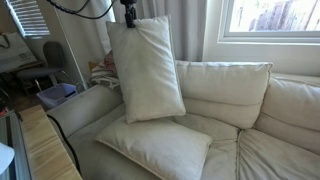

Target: Pick up the pillows and place them upright

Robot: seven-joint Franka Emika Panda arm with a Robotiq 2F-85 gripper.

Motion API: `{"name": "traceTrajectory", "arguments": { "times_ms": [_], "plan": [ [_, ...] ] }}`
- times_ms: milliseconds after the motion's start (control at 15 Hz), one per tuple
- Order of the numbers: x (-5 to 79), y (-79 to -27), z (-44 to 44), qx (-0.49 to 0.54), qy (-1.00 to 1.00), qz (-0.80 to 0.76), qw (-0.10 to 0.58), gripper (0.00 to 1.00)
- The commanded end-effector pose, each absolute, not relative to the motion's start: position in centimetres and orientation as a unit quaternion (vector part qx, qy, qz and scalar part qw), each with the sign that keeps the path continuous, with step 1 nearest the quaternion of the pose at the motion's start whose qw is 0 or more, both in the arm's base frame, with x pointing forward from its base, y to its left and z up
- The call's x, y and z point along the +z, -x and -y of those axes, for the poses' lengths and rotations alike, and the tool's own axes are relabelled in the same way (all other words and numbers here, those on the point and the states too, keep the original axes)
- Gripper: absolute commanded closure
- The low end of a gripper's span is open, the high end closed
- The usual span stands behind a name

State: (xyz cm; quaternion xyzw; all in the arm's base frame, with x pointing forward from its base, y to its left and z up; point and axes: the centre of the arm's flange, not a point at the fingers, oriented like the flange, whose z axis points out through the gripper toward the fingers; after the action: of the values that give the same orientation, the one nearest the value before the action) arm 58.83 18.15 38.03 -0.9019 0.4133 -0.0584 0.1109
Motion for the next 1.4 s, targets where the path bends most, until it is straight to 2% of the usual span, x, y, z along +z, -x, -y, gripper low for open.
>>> {"name": "traceTrajectory", "arguments": {
  "times_ms": [0, 667, 867, 1333],
  "plan": [
    [39.1, -60.2, -19.7, -0.084, 0.882, -0.434, 0.162, 0.96],
    [37.1, -62.0, -21.5, -0.102, 0.822, -0.494, 0.264, 0.96],
    [34.6, -62.5, -21.7, -0.128, 0.811, -0.503, 0.27, 0.96],
    [29.5, -63.3, -22.6, -0.118, 0.793, -0.526, 0.285, 0.96]
  ]
}}
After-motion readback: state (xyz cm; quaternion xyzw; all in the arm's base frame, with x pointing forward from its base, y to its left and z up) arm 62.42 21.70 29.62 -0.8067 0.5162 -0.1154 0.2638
